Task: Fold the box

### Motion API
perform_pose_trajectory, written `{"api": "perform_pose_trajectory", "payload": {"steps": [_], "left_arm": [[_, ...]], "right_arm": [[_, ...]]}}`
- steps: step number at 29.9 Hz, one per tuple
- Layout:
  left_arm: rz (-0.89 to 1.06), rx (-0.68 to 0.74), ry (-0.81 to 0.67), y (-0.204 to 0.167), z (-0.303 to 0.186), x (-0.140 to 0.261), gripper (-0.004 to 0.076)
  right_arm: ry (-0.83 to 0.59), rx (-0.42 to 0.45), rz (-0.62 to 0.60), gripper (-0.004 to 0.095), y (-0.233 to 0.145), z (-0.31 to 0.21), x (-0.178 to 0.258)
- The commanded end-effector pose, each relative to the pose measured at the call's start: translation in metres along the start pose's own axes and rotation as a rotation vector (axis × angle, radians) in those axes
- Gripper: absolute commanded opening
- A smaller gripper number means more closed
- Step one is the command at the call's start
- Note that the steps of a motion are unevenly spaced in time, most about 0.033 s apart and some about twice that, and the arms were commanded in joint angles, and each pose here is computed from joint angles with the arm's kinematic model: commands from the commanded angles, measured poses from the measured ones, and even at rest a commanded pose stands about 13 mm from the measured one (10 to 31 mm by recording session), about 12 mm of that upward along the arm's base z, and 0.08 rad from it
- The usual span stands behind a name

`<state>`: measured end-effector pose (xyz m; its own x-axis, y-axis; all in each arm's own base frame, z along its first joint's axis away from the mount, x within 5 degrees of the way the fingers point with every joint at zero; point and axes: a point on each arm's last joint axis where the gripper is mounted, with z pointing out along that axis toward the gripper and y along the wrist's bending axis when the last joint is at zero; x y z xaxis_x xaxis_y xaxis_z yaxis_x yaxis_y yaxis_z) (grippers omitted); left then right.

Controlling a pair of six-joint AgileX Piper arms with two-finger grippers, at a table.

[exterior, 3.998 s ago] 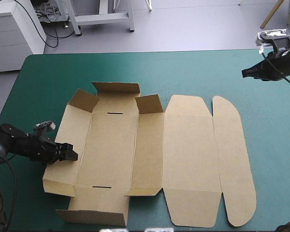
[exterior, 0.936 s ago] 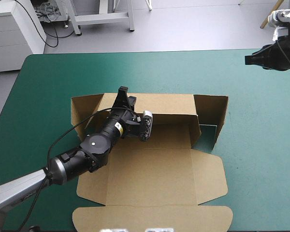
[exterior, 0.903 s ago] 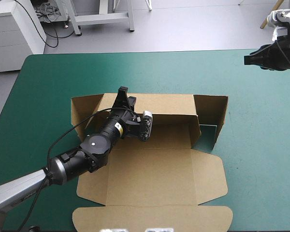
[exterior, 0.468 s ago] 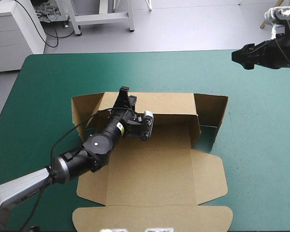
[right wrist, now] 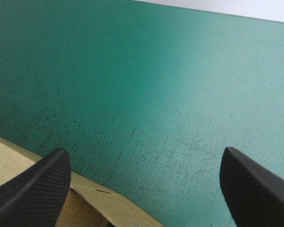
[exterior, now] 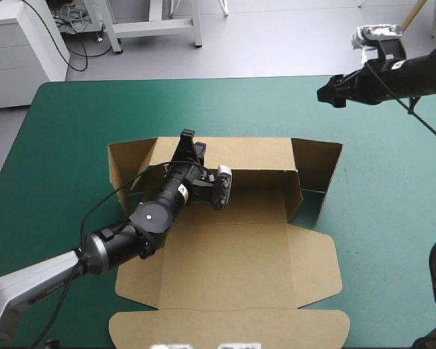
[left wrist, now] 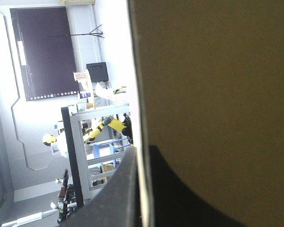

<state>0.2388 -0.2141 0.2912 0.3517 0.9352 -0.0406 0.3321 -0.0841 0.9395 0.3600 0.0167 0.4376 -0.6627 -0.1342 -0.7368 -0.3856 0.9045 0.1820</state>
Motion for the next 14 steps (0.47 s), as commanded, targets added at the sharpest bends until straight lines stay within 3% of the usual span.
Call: {"api": "perform_pose_trajectory", "payload": {"steps": [1,14], "left_arm": [[-0.020,-0.018,-0.038,0.008,-0.005,-0.005,-0.0010],[-0.023,-0.017,-0.036,0.008,-0.005,-0.004,-0.0010]], "right_arm": [[-0.064,-0.006,-0.011,0.0786,0.001,0.007,-0.010],[0.172,-0.069,0.105,0.0778,-0.027,0.081,0.015]]}}
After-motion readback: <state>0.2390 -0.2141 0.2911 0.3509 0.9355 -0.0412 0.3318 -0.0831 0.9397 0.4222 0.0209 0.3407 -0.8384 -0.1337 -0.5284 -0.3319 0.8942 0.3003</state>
